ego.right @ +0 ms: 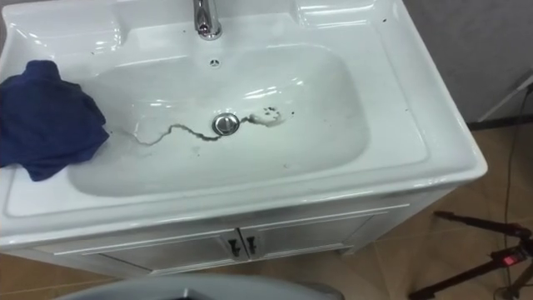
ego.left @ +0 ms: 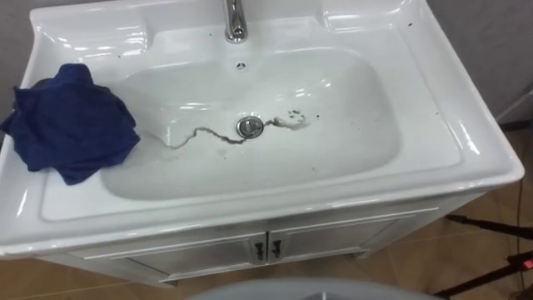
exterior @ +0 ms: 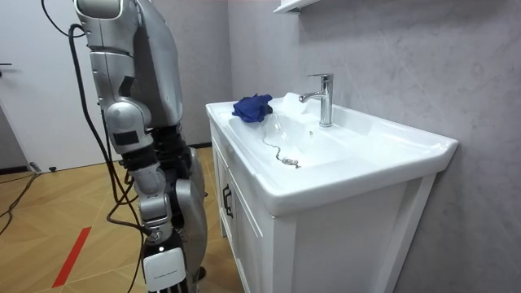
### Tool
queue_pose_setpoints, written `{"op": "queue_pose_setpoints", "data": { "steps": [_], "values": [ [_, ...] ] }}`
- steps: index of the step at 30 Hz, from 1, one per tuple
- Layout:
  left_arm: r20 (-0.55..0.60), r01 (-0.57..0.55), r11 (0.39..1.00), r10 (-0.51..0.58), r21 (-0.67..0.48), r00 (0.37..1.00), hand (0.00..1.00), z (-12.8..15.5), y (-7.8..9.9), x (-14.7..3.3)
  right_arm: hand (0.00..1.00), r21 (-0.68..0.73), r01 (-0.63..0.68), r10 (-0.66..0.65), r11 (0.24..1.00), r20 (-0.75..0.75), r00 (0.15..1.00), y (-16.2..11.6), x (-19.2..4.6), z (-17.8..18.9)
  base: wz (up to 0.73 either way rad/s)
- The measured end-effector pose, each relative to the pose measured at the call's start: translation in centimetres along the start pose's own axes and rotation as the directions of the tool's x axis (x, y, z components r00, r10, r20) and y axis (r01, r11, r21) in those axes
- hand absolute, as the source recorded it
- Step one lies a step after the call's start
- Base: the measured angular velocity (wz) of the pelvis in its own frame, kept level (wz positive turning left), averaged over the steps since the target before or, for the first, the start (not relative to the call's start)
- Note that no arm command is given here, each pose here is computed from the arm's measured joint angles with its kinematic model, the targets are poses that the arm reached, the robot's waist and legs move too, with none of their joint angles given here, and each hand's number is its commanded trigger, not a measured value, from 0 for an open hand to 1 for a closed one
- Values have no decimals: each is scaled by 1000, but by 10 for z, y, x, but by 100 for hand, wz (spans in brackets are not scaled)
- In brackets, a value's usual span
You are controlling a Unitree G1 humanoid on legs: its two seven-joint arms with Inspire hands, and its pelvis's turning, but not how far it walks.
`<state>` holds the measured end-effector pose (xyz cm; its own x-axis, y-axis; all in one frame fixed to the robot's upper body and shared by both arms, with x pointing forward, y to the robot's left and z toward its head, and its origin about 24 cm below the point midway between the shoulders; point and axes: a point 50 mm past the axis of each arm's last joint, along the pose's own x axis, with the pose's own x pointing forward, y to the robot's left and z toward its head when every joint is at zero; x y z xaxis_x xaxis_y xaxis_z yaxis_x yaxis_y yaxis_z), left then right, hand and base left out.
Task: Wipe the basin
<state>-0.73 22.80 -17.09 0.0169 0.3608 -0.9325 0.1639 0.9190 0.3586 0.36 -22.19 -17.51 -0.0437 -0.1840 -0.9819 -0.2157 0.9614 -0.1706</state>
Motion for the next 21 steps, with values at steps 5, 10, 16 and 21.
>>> {"op": "queue_pose_setpoints", "data": {
  "steps": [5, 10, 16, 21],
  "values": [
    [-37, 4, 989, -10, -150, 999, 0, -6, 2, 0, 0, 23, 6, -6, 1000, 4, 1000, -2, 0, 1, -3],
    [-86, -42, 916, 8, -400, 996, 0, -13, 7, 1, 0, 63, 29, -29, 998, -4, 1000, -8, 0, -2, 8],
    [-187, -206, 726, 108, -657, 976, 0, -25, 23, 1, 0, 127, 72, -72, 989, -4, 997, -20, 0, -6, 11],
    [-318, -361, 486, 172, -796, 933, 0, -40, 48, 0, 0, 195, 97, -100, 976, 6, 995, -34, -1, -8, 4]
  ]
}}
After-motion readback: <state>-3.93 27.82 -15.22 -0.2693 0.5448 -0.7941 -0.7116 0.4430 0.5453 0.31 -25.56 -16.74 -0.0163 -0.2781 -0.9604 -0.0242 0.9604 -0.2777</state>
